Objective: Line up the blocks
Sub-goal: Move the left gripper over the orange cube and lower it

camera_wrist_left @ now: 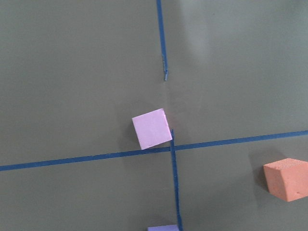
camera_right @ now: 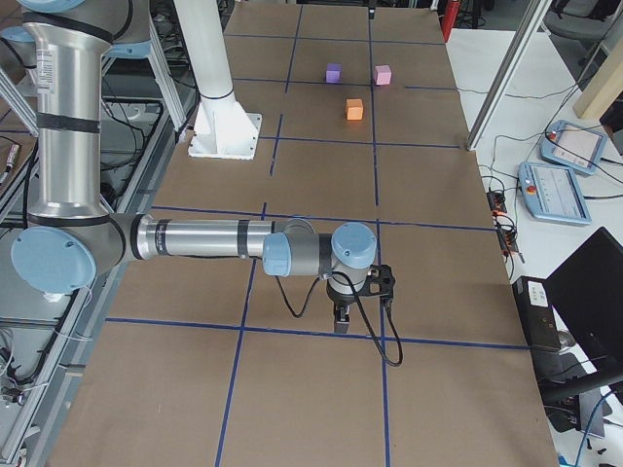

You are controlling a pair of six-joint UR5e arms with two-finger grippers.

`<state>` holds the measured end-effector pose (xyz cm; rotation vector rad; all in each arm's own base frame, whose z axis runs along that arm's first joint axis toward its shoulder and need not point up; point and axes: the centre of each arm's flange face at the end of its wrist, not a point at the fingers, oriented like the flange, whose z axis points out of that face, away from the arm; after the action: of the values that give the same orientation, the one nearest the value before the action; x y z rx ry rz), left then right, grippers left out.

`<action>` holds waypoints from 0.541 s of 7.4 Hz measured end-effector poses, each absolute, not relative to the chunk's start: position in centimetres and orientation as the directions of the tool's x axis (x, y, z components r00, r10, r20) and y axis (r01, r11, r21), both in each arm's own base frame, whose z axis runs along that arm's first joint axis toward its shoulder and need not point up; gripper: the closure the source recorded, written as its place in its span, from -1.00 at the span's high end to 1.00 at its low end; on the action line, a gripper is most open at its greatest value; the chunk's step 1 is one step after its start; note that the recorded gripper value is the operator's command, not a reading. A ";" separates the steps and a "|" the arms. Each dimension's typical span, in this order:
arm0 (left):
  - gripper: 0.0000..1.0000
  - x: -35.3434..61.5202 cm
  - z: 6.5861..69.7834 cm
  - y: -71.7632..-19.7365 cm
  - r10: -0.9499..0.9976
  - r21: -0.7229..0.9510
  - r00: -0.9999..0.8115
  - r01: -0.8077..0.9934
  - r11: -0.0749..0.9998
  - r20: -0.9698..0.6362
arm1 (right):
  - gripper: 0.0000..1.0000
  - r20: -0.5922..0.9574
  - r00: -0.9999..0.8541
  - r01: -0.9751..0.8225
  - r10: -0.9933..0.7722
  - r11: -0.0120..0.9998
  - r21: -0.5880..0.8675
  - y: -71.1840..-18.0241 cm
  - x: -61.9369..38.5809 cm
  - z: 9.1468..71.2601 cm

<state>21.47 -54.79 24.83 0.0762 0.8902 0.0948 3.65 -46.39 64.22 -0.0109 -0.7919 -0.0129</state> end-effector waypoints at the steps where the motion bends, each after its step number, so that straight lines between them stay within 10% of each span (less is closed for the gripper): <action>1: 1.00 25.6 24.0 -54.1 0.094 0.087 0.640 -0.042 0.995 -0.763 | 1.00 0.712 0.702 0.016 -0.007 1.000 -0.005 -46.4 3.6 64.2; 4: 1.00 34.4 23.7 -53.7 0.017 0.035 0.651 0.015 0.999 -0.759 | 1.00 0.712 0.702 0.015 -0.007 1.000 -0.005 -46.4 3.7 64.2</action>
<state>34.37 -53.70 23.74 0.0390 0.8614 0.0009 3.67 -46.39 64.22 -0.0105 -0.7920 -0.0125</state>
